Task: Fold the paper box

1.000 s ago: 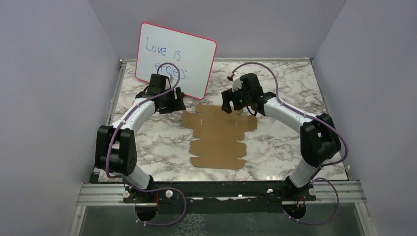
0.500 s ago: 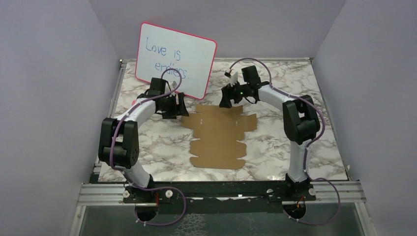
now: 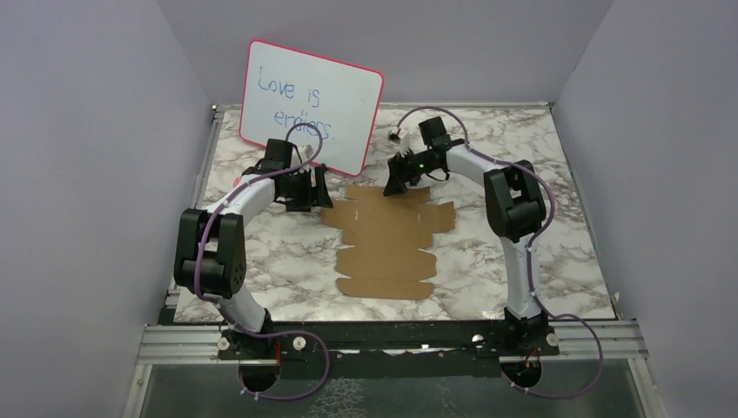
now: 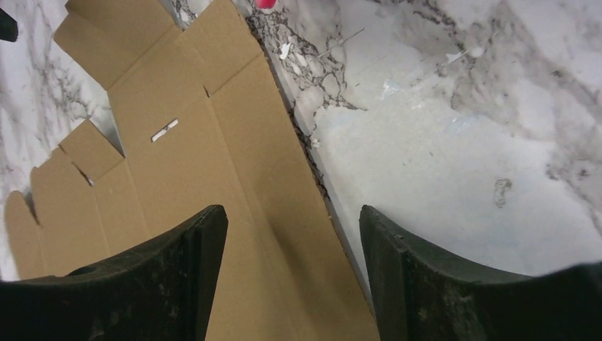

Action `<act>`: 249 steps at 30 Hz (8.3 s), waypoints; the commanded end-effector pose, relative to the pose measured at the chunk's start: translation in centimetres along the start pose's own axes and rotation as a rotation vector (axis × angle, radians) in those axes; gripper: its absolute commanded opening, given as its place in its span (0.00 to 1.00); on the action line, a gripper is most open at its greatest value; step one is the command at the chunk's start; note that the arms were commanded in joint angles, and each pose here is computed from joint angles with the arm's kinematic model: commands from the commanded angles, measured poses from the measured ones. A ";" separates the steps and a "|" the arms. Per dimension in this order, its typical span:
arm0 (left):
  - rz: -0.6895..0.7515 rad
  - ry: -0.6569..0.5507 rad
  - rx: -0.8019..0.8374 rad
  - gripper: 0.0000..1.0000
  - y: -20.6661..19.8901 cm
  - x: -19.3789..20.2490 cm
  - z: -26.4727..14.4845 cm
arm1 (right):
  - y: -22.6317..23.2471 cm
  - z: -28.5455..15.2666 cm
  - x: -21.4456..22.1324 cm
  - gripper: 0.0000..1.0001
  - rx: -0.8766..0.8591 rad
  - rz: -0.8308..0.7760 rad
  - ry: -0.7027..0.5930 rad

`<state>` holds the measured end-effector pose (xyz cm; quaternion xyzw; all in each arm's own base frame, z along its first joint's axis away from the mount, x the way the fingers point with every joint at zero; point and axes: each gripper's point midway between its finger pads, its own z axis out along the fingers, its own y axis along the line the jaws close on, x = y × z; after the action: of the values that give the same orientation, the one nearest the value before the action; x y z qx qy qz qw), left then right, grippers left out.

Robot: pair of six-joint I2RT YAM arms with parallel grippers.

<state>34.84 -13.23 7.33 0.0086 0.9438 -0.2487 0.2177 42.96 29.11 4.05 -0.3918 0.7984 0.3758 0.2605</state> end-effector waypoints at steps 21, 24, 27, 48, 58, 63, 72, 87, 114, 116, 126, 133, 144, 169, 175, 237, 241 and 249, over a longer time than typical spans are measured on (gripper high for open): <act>-0.022 0.092 0.099 0.45 -0.6 2.3 1.6 | 2.1 0.2 3.3 0.50 -0.156 0.067 0.107; -0.023 0.101 0.099 0.35 -0.5 2.4 1.9 | 2.0 0.0 3.1 0.50 -0.144 0.064 0.102; -0.003 0.100 0.102 0.25 -0.4 2.4 2.0 | 1.8 -0.1 2.9 0.51 -0.130 0.056 0.101; 0.261 -0.095 0.167 0.11 -4.6 0.0 -1.2 | 1.1 -2.0 2.3 0.55 -0.157 0.061 0.071; 0.306 -0.162 0.187 0.06 -5.7 -0.7 -2.5 | 1.6 -1.4 3.0 0.57 -0.221 0.088 0.081; 0.287 -0.159 0.160 0.00 -5.2 -0.6 -2.2 | 1.6 -1.0 3.3 0.57 -0.241 0.107 0.080; 0.169 -0.065 -0.123 0.53 0.3 0.1 -0.2 | 1.3 -1.7 2.4 0.57 -0.180 0.068 0.058; 0.079 0.106 0.049 0.20 -0.8 1.2 3.9 | 1.4 -1.6 2.5 0.57 -0.185 0.079 0.057; 0.297 -0.155 0.128 0.00 -4.4 -2.5 -1.7 | 3.6 -2.9 0.9 0.51 -0.275 0.054 0.027; 0.296 -0.161 0.138 0.00 -4.6 -2.6 -1.8 | 4.0 -3.0 0.7 0.46 -0.296 0.053 0.019; 0.285 -0.177 0.172 0.00 -5.3 -2.9 -2.0 | 5.4 -3.0 0.7 0.23 -0.363 0.048 0.031; 0.257 -0.176 0.145 0.06 -4.8 -2.9 -1.8 | 5.2 -3.7 0.4 0.01 -0.300 0.023 0.068; 0.160 -0.183 0.053 0.27 -3.1 -3.2 -1.6 | 4.8 -5.6 -1.5 0.01 -0.091 -0.097 0.121; -0.042 -0.299 0.056 0.72 -3.8 -6.4 -3.8 | 7.3 -7.9 -3.9 0.01 0.150 -0.594 0.080; -0.033 -0.350 0.144 0.71 -6.3 -8.7 -5.5 | 7.9 -9.1 -5.1 0.01 0.208 -0.678 0.033; -0.318 -0.489 0.330 0.80 -9.3 -6.6 -6.4 | 10.0 -9.1 -5.8 0.01 0.234 -0.780 -0.034; -0.292 -0.494 0.309 0.80 -9.0 -7.3 -5.7 | 10.4 -9.0 -5.6 0.01 0.212 -0.784 -0.036; -0.223 -0.458 0.346 0.60 -10.4 -8.9 -4.3 | 10.7 -8.8 -5.5 0.01 0.192 -0.788 -0.035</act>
<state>38.80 -18.20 17.90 -0.1538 0.8137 -0.4137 0.3783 36.78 28.08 15.45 -0.6269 0.6398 0.1689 0.4114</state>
